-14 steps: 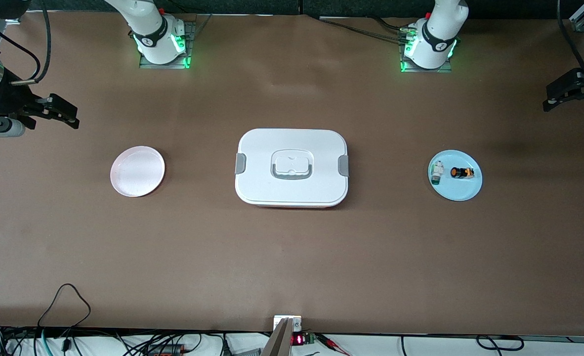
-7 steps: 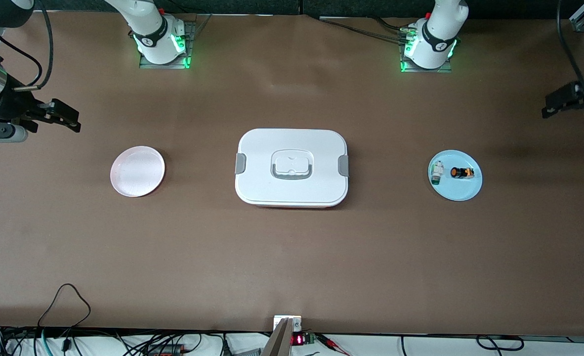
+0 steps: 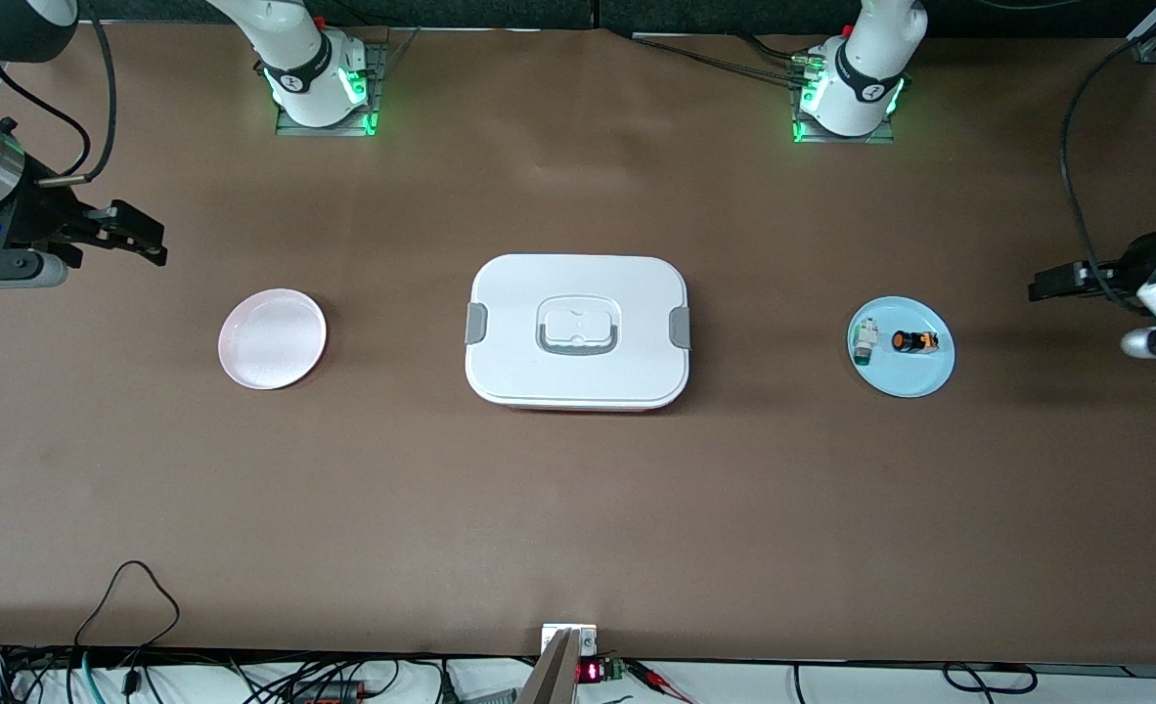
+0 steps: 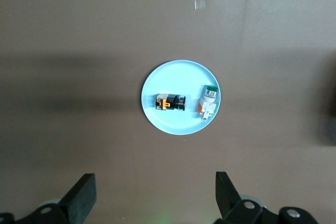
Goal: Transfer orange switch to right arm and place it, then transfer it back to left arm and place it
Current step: 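Reach the left gripper to the orange switch on the blue plate and grasp it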
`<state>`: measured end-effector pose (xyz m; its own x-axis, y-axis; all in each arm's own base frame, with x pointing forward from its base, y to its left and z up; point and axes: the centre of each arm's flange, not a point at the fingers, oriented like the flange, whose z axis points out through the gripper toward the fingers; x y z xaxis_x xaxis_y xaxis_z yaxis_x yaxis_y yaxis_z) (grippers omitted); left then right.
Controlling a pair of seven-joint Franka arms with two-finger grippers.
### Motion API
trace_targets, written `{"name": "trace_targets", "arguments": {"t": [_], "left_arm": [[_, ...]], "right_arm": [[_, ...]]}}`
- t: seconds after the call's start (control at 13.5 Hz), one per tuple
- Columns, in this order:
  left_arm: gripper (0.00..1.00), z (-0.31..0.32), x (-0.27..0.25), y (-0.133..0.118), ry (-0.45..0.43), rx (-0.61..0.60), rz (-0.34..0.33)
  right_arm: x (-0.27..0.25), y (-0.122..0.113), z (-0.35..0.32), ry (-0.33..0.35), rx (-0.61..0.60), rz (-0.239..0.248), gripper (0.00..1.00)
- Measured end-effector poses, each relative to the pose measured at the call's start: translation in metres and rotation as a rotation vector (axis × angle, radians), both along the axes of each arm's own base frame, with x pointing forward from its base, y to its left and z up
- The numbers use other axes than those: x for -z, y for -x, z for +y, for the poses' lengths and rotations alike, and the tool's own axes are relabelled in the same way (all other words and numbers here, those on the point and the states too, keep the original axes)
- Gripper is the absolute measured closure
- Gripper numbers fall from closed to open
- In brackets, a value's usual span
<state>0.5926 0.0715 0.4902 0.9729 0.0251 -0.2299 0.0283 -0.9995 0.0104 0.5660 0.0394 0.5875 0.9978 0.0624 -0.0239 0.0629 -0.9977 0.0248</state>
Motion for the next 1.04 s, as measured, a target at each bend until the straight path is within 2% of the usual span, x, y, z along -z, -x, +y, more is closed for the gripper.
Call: {"name": "trace_targets", "arguments": {"t": [0.15,0.44,0.74,1.04], "left_arm": [[0.00,-0.001,0.037,0.001,0.001,0.003,-0.004],[0.00,0.000,0.103,0.008,0.021,0.008,-0.056],[0.00,0.025,0.170,0.019,0.104,-0.020,-0.064],[0.00,0.037,0.239,0.026,0.116,-0.022,-0.057]], "right_arm": [[-0.008,0.008,0.009,0.001,-0.017,0.020,0.00],[-0.014,0.014,0.015,0.001,-0.030,0.025,0.00],[-0.014,0.015,0.019,0.002,-0.035,0.030,0.00],[-0.014,0.015,0.019,0.001,-0.037,0.029,0.00]]}}
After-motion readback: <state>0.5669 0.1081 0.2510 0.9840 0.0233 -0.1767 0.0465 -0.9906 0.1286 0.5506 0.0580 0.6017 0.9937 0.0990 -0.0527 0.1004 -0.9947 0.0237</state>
